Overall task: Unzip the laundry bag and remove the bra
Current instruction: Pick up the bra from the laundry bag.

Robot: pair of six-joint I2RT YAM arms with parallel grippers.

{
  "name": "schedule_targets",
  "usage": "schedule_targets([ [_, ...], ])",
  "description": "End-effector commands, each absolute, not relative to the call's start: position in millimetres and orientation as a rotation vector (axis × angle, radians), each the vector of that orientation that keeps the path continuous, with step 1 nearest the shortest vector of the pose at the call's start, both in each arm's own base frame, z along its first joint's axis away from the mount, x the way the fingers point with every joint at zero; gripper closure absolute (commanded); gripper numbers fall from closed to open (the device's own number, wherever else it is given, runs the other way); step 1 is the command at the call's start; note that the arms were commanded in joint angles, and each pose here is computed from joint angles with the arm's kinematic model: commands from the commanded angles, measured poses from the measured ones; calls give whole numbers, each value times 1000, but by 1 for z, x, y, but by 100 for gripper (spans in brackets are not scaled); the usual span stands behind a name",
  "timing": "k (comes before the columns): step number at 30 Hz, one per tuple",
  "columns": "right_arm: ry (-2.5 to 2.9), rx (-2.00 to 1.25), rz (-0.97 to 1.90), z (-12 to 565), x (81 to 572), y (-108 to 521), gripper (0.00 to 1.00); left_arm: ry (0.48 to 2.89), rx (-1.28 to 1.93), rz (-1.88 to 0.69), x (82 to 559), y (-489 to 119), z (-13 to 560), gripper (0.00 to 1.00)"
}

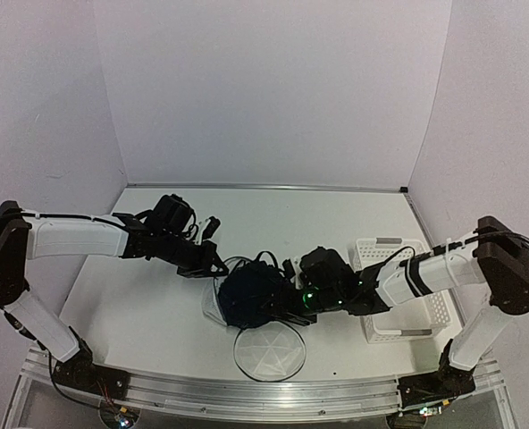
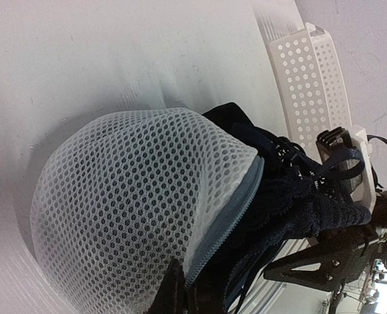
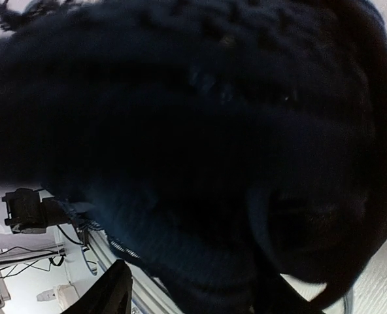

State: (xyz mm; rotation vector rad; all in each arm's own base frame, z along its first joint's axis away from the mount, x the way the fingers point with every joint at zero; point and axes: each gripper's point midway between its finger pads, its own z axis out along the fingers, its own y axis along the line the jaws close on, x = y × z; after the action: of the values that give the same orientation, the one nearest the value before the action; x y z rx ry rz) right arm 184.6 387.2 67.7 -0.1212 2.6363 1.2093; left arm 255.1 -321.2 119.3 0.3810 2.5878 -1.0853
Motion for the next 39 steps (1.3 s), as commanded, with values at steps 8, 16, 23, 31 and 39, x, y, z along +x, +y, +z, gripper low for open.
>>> schedule_targets([
  [8, 2492, -80, 1281, 97, 206, 406, 69, 2515, 404, -1105, 257, -324, 137, 100],
  [16, 2451, -101, 1324, 115, 200, 401, 100, 2513, 398, -1093, 259, -323, 137, 100],
  [23, 2391, -153, 1389, 147, 189, 390, 100, 2518, 392, -1078, 262, -323, 135, 100],
  [31, 2285, -166, 1308, 186, 192, 364, 100, 2512, 391, -1072, 267, -326, 137, 100],
  [39, 2195, -168, 1141, 219, 204, 335, 100, 2514, 391, -1068, 268, -327, 137, 100],
])
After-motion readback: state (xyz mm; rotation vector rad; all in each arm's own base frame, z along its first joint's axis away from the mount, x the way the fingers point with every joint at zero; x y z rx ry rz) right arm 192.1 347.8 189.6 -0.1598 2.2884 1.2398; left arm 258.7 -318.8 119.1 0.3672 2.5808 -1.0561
